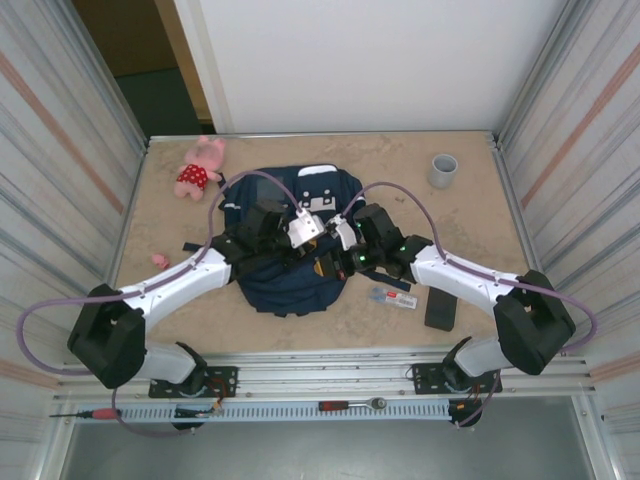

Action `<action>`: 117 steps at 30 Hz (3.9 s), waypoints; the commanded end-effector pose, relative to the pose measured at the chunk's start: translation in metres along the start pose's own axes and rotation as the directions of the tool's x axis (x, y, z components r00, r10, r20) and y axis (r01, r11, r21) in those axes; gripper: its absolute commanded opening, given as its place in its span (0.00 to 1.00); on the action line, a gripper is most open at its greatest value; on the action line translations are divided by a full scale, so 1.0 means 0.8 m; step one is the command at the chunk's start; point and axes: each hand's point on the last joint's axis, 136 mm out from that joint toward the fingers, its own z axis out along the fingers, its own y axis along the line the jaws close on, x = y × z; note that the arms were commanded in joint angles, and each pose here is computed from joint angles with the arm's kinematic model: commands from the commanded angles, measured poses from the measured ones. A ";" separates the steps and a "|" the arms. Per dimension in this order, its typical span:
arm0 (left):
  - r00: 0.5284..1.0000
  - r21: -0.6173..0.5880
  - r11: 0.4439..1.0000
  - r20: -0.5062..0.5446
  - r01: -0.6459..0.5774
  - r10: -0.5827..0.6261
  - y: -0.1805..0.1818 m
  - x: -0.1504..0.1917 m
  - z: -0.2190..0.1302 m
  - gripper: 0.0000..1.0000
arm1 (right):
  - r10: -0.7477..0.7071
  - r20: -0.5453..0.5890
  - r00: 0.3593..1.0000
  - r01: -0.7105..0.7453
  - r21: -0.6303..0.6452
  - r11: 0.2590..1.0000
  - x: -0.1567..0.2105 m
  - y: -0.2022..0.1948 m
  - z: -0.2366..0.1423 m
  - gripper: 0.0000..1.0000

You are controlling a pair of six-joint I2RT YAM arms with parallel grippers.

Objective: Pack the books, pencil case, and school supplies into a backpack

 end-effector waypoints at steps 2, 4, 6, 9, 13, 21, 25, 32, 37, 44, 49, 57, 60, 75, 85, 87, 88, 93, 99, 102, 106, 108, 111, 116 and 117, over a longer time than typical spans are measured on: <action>0.991 -0.086 0.995 0.131 0.046 -0.035 0.028 -0.046 -0.008 0.00 | 0.110 0.070 0.991 -0.109 -0.029 0.994 -0.019 0.023 -0.002 0.10; 0.990 -0.087 0.996 0.138 0.029 -0.017 0.027 -0.045 -0.010 0.00 | 0.148 0.084 0.985 -0.150 0.016 0.989 -0.020 0.012 -0.011 0.30; 0.987 -0.071 0.997 0.163 0.002 0.010 0.022 -0.047 -0.014 0.00 | 0.217 0.092 0.972 -0.221 0.027 0.975 -0.020 0.003 -0.023 0.57; 0.977 -0.033 0.999 0.214 -0.015 0.022 0.018 -0.049 -0.020 0.00 | 0.336 0.118 0.935 -0.338 0.000 0.941 -0.022 -0.009 -0.041 0.70; 0.963 0.003 0.999 0.265 -0.043 0.041 0.015 -0.054 -0.029 0.00 | 0.455 0.197 0.868 -0.462 -0.015 0.887 -0.030 -0.029 -0.069 0.74; 0.938 0.073 0.989 0.332 -0.128 0.097 -0.003 -0.064 -0.038 0.00 | 0.596 0.267 0.757 -0.586 -0.126 0.800 -0.059 -0.038 -0.085 0.69; 0.925 0.095 0.983 0.361 -0.158 0.114 -0.012 -0.067 -0.042 0.00 | 0.617 0.284 0.734 -0.600 -0.157 0.785 -0.075 -0.040 -0.078 0.64; 0.910 0.137 0.968 0.389 -0.211 0.143 -0.027 -0.068 -0.048 0.00 | 0.666 0.278 0.692 -0.642 -0.184 0.744 -0.097 -0.047 -0.056 0.50; 0.913 0.135 0.967 0.378 -0.216 0.151 -0.028 -0.064 -0.049 0.00 | 0.683 0.299 0.666 -0.660 -0.192 0.727 -0.098 -0.056 -0.050 0.19; 0.968 0.051 0.999 0.250 0.009 -0.021 0.002 -0.049 -0.064 0.10 | 0.673 0.421 0.608 -0.677 -0.167 0.716 -0.091 -0.059 -0.058 0.07; 0.959 0.051 0.965 0.113 0.257 -0.261 -0.011 -0.033 -0.095 0.36 | 0.650 0.509 0.564 -0.682 -0.158 0.715 -0.090 -0.057 -0.063 0.07; 0.790 -0.053 0.803 -0.154 0.594 -0.594 -0.073 0.026 -0.113 0.43 | 0.639 0.490 0.594 -0.657 -0.163 0.736 -0.099 -0.038 -0.049 0.07; 0.718 -0.093 0.747 -0.220 0.659 -0.660 -0.090 0.047 -0.109 0.43 | 0.635 0.479 0.607 -0.651 -0.160 0.742 -0.101 -0.034 -0.044 0.07; 0.612 -0.112 0.643 -0.221 0.758 -0.759 -0.092 0.026 -0.067 0.50 | 0.625 0.451 0.636 -0.633 -0.157 0.758 -0.108 -0.024 -0.033 0.07; 0.624 -0.143 0.648 -0.180 0.748 -0.760 -0.079 0.017 -0.050 0.54 | 0.621 0.446 0.645 -0.625 -0.160 0.764 -0.107 -0.019 -0.033 0.06; 0.638 -0.147 0.659 -0.170 0.738 -0.751 -0.075 0.013 -0.041 0.48 | 0.621 0.444 0.646 -0.625 -0.159 0.764 -0.107 -0.019 -0.033 0.06; 0.640 -0.153 0.660 -0.166 0.735 -0.751 -0.073 0.012 -0.037 0.46 | 0.618 0.444 0.648 -0.622 -0.160 0.767 -0.108 -0.018 -0.033 0.07; 0.631 -0.214 0.657 -0.184 0.722 -0.753 -0.067 0.024 -0.025 0.17 | 0.618 0.439 0.652 -0.621 -0.157 0.768 -0.107 -0.016 -0.035 0.06; 0.624 -0.245 0.655 -0.201 0.714 -0.755 -0.064 0.049 -0.035 0.00 | 0.628 0.436 0.645 -0.640 -0.142 0.755 -0.101 -0.030 -0.045 0.07; 0.617 -0.257 0.654 -0.218 0.711 -0.756 -0.062 0.067 -0.044 0.00 | 0.637 0.451 0.625 -0.662 -0.127 0.739 -0.096 -0.048 -0.059 0.07; 0.608 -0.269 0.640 -0.199 0.720 -0.768 -0.053 0.082 -0.059 0.00 | 0.644 0.475 0.599 -0.691 -0.099 0.716 -0.089 -0.077 -0.082 0.07; 0.613 -0.252 0.640 -0.183 0.726 -0.768 -0.052 0.082 -0.062 0.00 | 0.644 0.482 0.593 -0.699 -0.088 0.710 -0.086 -0.085 -0.091 0.08; 0.641 -0.177 0.661 -0.161 0.729 -0.750 -0.057 0.068 -0.057 0.00 | 0.650 0.479 0.590 -0.706 -0.085 0.704 -0.084 -0.087 -0.096 0.11; 0.682 -0.011 0.685 -0.081 0.729 -0.727 -0.063 0.020 -0.046 0.00 | 0.647 0.462 0.607 -0.709 -0.052 0.703 -0.071 -0.062 -0.078 0.55; 0.685 0.013 0.686 -0.069 0.728 -0.726 -0.064 0.013 -0.045 0.00 | 0.653 0.458 0.603 -0.715 -0.053 0.697 -0.067 -0.059 -0.072 0.59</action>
